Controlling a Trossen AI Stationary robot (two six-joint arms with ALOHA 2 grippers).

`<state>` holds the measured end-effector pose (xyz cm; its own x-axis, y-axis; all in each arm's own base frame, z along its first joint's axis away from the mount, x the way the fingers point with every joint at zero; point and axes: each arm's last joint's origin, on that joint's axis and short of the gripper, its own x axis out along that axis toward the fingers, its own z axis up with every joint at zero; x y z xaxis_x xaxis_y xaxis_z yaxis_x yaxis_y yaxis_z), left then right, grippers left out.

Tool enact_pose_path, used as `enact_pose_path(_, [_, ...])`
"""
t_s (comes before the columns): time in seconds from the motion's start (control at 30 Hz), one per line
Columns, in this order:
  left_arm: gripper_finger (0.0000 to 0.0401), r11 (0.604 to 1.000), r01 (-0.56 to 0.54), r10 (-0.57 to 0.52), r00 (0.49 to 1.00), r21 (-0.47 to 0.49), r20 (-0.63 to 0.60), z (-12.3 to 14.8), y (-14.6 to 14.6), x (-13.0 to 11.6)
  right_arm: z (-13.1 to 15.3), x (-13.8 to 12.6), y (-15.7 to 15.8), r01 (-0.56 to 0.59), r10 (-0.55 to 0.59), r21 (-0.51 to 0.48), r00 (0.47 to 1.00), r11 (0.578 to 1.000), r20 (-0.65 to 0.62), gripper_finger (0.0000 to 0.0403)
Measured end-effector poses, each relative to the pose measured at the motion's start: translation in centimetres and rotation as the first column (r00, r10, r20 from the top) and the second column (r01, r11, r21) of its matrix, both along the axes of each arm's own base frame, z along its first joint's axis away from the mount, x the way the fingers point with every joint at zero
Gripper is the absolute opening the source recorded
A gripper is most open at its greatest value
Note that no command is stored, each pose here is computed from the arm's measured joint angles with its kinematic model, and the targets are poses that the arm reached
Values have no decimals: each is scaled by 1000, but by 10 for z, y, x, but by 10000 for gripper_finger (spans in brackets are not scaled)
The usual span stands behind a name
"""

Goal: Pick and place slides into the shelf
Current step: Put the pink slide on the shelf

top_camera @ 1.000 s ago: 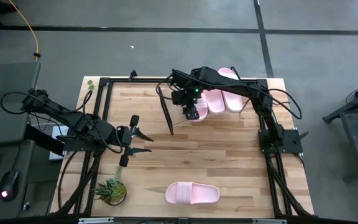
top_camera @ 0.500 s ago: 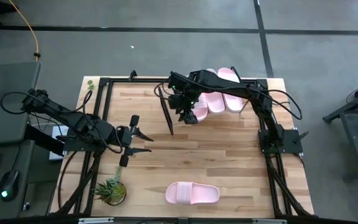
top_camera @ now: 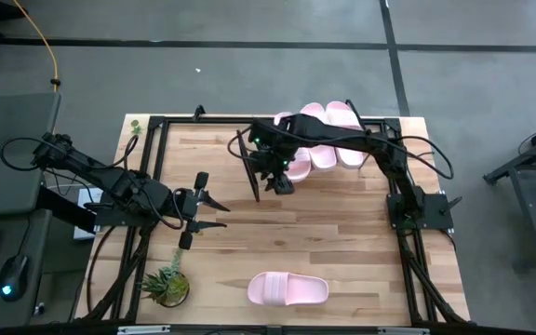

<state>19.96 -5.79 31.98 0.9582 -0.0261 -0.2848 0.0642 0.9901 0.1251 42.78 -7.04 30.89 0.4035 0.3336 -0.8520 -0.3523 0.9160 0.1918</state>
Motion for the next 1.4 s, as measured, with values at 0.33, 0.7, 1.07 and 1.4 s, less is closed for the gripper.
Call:
enact_pose_path(0.33, [156,1000,-2,2,1000,-7,-1,0,0,0,-36,0,33,-75,77,26,990,997,-117,184])
enact_pose_path(0.7, [156,1000,-9,9,1000,-24,-16,-1,0,0,-36,3,86,-175,178,31,978,984,-111,184])
enact_pose_path(1.07, [156,997,-65,61,995,-45,-78,-7,2,-3,-28,-7,114,-152,138,-72,976,986,-167,184])
enact_pose_path(1.4, [156,989,-95,77,985,-115,-152,-14,2,-5,8,-23,135,-121,118,-42,991,992,-64,184])
